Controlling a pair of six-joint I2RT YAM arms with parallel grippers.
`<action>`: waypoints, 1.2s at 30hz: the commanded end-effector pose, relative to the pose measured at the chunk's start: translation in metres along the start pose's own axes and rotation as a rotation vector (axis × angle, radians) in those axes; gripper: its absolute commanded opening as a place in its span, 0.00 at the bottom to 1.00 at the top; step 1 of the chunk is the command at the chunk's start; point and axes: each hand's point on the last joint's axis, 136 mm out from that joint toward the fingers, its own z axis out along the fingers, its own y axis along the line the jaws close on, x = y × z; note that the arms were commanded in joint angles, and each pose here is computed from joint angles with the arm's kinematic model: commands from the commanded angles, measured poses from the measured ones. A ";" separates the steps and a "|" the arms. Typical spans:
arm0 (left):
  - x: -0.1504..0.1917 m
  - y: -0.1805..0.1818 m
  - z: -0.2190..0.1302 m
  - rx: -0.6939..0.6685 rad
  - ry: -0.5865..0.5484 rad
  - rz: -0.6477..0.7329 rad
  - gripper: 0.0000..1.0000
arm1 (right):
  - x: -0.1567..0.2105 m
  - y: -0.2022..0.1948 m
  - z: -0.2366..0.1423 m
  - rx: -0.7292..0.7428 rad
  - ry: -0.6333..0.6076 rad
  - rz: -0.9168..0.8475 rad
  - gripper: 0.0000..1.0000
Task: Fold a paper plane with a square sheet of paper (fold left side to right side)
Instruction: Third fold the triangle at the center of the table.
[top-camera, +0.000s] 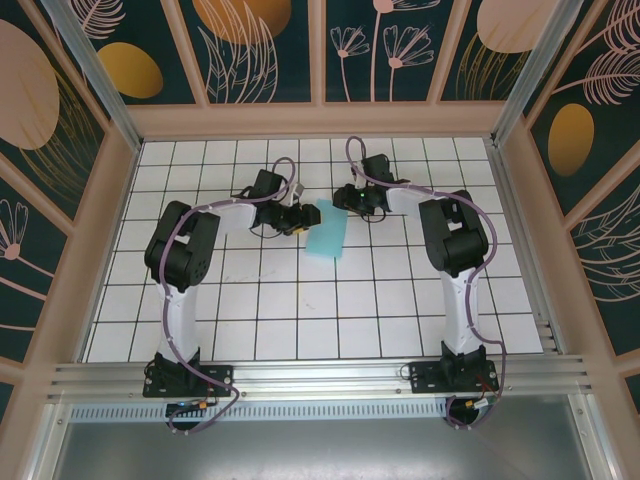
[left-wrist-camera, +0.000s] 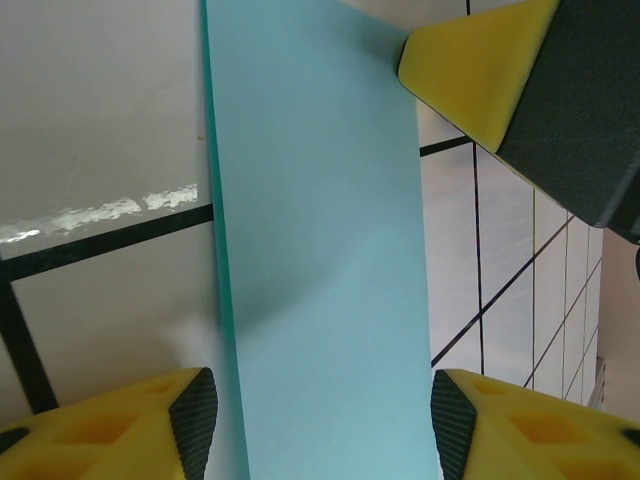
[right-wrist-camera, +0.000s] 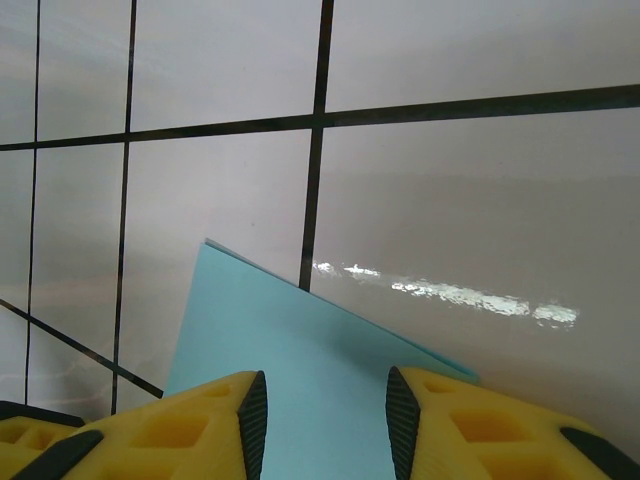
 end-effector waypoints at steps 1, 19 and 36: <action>0.007 0.006 0.010 -0.023 0.037 -0.004 0.61 | 0.031 -0.018 0.006 0.043 0.088 0.030 0.41; 0.002 -0.015 0.000 -0.007 0.007 0.020 0.40 | 0.025 -0.011 0.002 0.014 0.071 0.019 0.41; 0.015 -0.033 -0.015 0.040 -0.049 -0.040 0.05 | 0.024 0.038 -0.115 -0.031 -0.248 -0.246 0.59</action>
